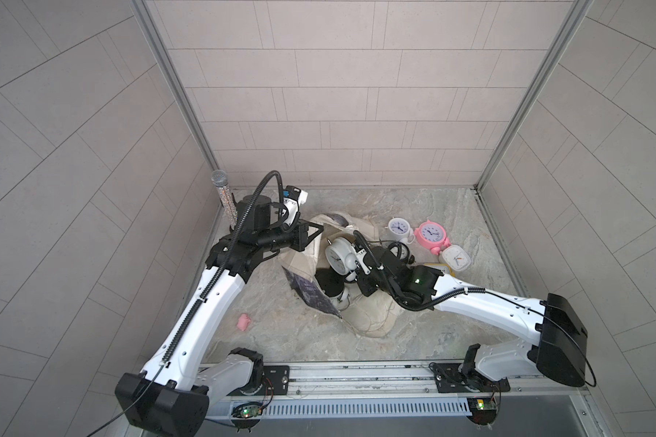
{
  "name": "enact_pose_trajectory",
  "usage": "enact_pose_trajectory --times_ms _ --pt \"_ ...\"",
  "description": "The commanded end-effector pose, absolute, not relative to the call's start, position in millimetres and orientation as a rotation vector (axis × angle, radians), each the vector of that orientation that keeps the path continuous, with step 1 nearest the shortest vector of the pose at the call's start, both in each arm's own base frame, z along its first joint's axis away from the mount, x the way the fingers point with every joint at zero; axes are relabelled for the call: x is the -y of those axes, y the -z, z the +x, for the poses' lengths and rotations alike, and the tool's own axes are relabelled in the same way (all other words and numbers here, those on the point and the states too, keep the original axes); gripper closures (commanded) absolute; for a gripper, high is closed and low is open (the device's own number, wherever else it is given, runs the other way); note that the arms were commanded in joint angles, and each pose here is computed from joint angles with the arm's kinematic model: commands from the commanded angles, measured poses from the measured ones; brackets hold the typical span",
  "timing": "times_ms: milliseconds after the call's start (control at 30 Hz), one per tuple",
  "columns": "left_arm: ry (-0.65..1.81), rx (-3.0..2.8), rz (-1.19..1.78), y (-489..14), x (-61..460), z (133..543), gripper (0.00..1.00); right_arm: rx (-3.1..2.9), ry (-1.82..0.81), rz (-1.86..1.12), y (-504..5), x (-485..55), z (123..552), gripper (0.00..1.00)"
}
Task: Take the alarm clock out of the canvas bag
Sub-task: Pick up the alarm from the canvas bag, then place the alarm at the center of the board.
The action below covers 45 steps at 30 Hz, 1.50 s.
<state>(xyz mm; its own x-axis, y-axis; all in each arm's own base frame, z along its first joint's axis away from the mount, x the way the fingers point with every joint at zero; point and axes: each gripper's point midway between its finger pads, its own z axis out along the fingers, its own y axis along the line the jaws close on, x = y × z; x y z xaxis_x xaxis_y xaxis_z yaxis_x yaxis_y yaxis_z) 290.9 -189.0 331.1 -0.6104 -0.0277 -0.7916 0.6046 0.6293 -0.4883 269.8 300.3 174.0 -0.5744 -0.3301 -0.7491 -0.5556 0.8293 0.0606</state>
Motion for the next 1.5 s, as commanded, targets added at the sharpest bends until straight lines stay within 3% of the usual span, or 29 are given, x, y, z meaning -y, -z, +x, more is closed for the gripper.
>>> enact_pose_trajectory --times_ms 0,367,733,1467 --pt "0.987 -1.947 0.472 -354.1 188.5 289.0 1.0 -2.184 -0.485 -0.599 -190.9 -318.3 272.7 1.0" --pt "0.982 -1.952 0.474 -353.1 188.6 290.4 1.0 -2.087 -0.535 -0.707 -231.0 -327.2 244.2 1.0" --pt "0.971 -1.961 0.472 -352.1 187.8 292.2 1.0 -2.041 -0.499 -0.798 -275.2 -298.2 213.8 1.0" --pt "0.965 -1.966 0.473 -350.8 187.3 292.3 1.0 -1.736 -0.465 -0.478 -436.2 -163.0 209.3 1.0"
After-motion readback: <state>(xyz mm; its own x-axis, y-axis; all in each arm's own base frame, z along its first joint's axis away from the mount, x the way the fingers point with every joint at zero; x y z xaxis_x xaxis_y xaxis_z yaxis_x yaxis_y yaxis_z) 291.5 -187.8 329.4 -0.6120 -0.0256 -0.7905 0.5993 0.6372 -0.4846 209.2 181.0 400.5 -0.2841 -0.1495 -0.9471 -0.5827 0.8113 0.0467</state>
